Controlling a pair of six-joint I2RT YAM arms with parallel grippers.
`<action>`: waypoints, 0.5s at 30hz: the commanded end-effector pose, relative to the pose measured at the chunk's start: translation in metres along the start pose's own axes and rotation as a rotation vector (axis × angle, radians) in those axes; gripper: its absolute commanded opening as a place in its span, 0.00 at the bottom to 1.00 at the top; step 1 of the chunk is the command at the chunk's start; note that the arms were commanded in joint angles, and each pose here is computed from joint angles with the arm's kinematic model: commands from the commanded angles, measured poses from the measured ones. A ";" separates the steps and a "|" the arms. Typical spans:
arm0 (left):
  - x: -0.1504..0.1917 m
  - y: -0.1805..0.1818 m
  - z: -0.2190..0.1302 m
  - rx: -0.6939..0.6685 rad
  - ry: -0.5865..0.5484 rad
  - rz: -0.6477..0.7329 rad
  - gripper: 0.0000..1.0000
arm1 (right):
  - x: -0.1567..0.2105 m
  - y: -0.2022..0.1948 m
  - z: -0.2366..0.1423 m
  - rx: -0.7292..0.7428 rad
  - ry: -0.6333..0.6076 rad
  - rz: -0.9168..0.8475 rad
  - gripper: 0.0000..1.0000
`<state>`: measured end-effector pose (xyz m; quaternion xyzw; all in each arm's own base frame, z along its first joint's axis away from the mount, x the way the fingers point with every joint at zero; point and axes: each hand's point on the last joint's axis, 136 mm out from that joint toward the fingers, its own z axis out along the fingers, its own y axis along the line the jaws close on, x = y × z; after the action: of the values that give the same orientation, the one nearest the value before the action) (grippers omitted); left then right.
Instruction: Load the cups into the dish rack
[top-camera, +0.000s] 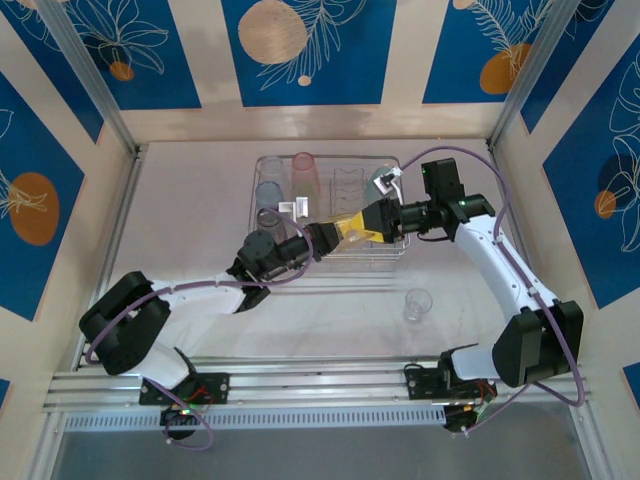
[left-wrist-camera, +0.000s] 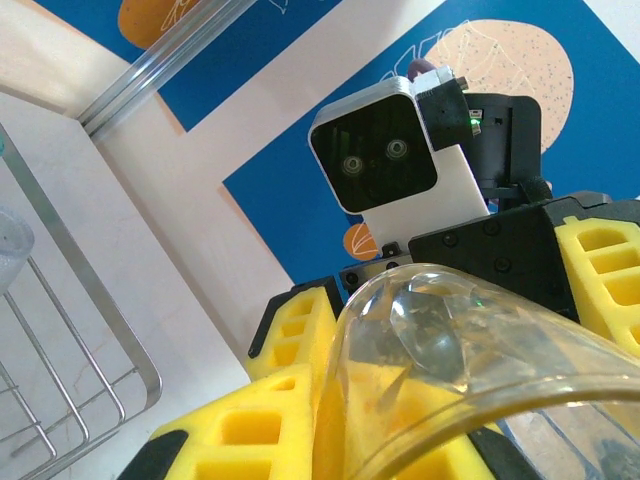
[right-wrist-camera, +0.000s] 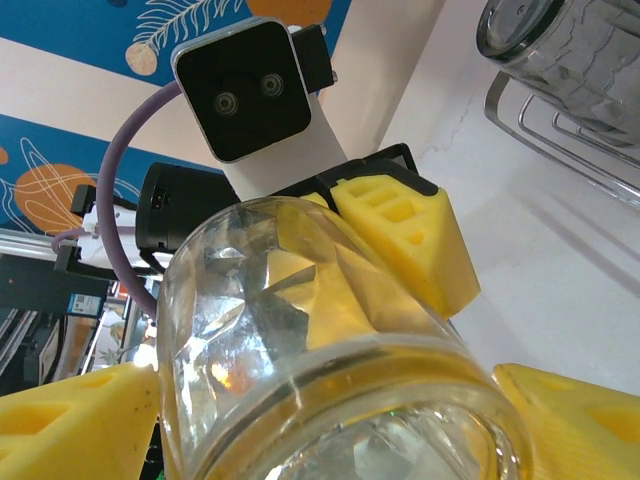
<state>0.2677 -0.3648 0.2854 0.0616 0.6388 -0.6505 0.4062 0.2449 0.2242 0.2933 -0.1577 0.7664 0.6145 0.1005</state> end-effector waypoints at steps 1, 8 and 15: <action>-0.010 -0.014 0.003 0.056 -0.024 0.011 0.00 | -0.006 -0.001 0.001 0.002 0.001 -0.006 0.85; -0.009 -0.013 0.003 0.049 -0.017 0.015 0.00 | -0.007 -0.002 0.003 -0.010 0.008 -0.006 0.84; -0.007 -0.013 0.006 0.054 -0.005 0.009 0.00 | -0.008 -0.001 0.004 -0.028 0.016 -0.007 0.79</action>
<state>0.2700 -0.3658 0.2772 0.0577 0.6497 -0.6445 0.3989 0.2507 0.2264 0.2892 -0.1569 0.7632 0.6200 0.0920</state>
